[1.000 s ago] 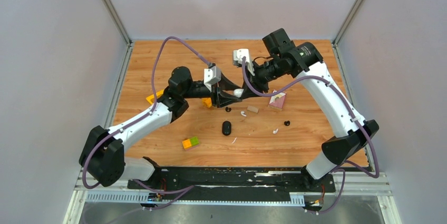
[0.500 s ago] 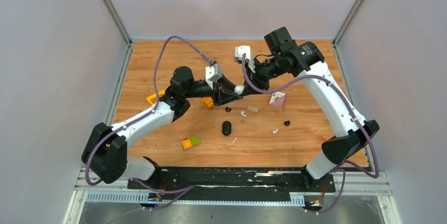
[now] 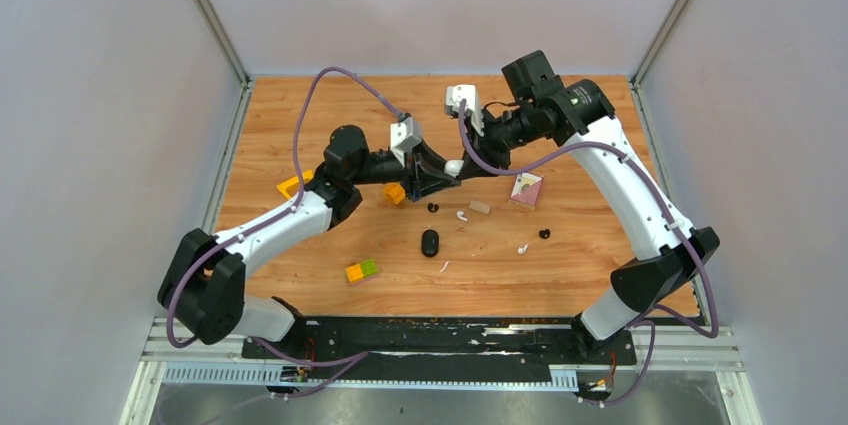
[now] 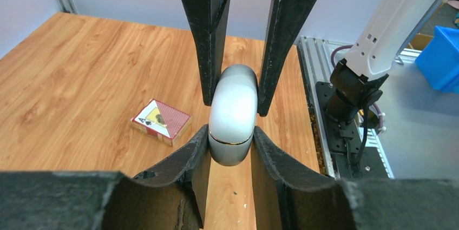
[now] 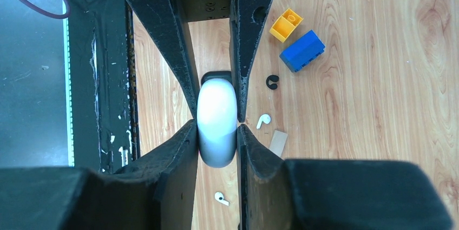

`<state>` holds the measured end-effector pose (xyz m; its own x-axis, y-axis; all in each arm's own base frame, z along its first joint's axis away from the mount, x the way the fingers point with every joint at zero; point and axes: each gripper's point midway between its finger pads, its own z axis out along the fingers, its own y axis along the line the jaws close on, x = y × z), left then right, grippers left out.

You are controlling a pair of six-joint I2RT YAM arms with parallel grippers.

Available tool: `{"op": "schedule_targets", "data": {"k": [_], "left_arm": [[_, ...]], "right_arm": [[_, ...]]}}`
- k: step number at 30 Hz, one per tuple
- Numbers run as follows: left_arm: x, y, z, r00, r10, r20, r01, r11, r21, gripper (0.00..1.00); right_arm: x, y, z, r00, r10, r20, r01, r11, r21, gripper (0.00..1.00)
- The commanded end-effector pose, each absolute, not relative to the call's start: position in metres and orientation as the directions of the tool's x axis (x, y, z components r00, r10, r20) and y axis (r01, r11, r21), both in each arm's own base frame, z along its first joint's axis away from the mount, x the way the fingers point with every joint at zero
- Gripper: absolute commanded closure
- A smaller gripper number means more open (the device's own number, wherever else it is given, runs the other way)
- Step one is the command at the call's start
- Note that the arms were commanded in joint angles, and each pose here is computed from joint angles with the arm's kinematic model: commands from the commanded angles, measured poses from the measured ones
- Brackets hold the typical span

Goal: Insert the wireless bluetooth earbuds into the charging case
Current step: Pass from the right arm to the left

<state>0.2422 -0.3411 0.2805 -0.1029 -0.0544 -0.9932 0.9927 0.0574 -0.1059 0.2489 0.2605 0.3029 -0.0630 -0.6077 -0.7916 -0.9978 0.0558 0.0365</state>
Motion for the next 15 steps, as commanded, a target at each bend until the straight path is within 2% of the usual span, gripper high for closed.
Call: {"op": "schedule_targets", "data": {"k": [1,4,10,12,15], "left_arm": [[0.2479,-0.3416,0.299,-0.073,-0.101,-0.992,0.994,0.069,-0.08,0.61],[0.2459,-0.3429,0.2981,-0.074,-0.096,-0.993,0.996,0.05,-0.08,0.69],[0.247,-0.3441,0.2992,-0.086,-0.107,-0.991,0.996,0.022,-0.089,0.99],[0.2468,-0.344,0.2986,-0.077,-0.109,-0.991,0.997,0.02,-0.08,1.0],[0.2448,-0.3433,0.2958,-0.055,-0.104,-0.993,0.998,0.008,-0.057,1.0]], "right_arm": [[0.2541,0.2622,0.3154,-0.047,-0.574,-0.818,-0.996,0.088,-0.005,0.96],[0.2557,0.263,0.3152,-0.048,-0.571,-0.819,-0.996,0.093,-0.007,0.96],[0.257,0.2626,0.3121,-0.062,-0.576,-0.815,-0.995,0.105,0.001,0.92],[0.2582,0.2622,0.3111,-0.082,-0.576,-0.813,-0.993,0.121,0.015,0.86],[0.2592,0.261,0.3113,-0.119,-0.569,-0.814,-0.989,0.141,0.046,0.69]]}}
